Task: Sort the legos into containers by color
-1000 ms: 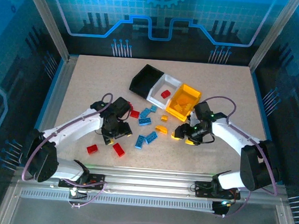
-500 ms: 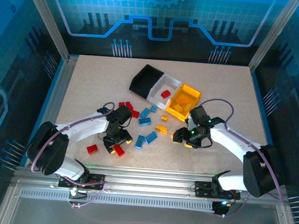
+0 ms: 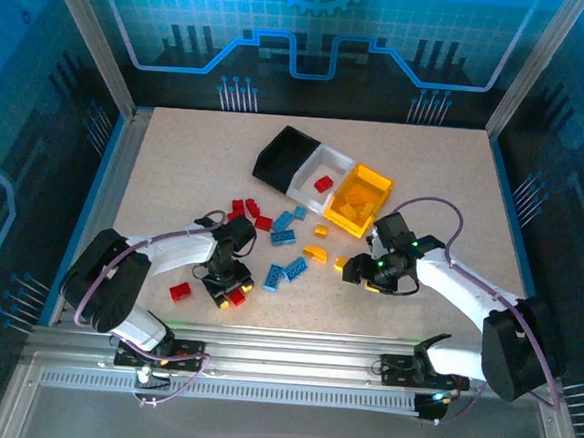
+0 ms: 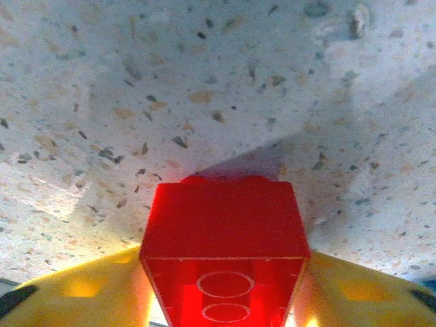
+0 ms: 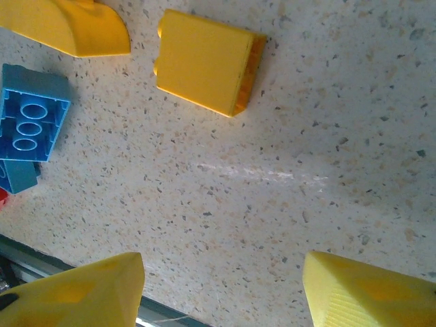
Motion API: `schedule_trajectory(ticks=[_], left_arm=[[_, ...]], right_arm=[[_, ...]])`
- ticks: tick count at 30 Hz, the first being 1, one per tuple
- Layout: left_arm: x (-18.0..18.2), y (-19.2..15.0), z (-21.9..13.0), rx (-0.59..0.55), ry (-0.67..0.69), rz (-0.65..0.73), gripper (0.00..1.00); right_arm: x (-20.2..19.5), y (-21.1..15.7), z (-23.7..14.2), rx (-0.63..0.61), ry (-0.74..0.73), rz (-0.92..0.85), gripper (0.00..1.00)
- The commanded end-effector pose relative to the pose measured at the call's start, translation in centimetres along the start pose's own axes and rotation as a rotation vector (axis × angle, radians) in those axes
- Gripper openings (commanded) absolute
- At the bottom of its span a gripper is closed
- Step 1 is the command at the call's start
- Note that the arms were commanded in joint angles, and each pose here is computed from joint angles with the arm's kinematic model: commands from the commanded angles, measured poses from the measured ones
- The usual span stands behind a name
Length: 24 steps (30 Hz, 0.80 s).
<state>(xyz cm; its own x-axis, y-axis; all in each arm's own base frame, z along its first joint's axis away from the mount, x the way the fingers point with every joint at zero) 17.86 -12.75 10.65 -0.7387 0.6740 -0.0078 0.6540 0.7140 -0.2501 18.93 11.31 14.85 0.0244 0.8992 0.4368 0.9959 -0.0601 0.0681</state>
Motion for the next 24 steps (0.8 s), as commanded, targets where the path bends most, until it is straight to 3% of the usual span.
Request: schedule_trajectory(ticks=[1,7,14,18,24], left_arm=[[0.0,0.3,1.5,0.019,-0.001,-0.005,0.47],[-0.6,0.7,0.4,-0.013,-0.012,0.044,0.39],[-4.8,1.3,-5.7,-0.184,-0.091,0.266,0.32],[-9.1,1.5,-9.9,-0.273,-0.237,0.397,0.32],[-18.7,1.9,-15.2,-0.298,-0.447,0.624,0.34]], right_arm=[[0.0,-0.6,-0.3,0.004,-0.013,0.002,0.64],[0.0,-0.7,-0.7,-0.002,-0.023,-0.008,0.63],[-0.7,-0.7,-1.7,-0.023,-0.032,0.011,0.63],[-1.6,-0.9,-2.5,-0.042,-0.025,0.038,0.64],[-3.0,-1.1,-3.6,-0.063,0.017,0.102,0.63]])
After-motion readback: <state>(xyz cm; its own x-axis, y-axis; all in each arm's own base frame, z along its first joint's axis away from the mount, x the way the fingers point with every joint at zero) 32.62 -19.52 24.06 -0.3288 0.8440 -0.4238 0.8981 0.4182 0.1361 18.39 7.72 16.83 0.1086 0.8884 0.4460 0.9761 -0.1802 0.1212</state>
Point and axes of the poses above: each hand's point on the last joint's axis, 136 mm out from that joint toward the fingers, its own z axis out along the fingers, its own x axis along the line the jaws close on, y = z × x, the point moved 10 cm from there along -z, back along the fingers, and after that the axes turned 4 degrees about -z, right-handed, at the moved point
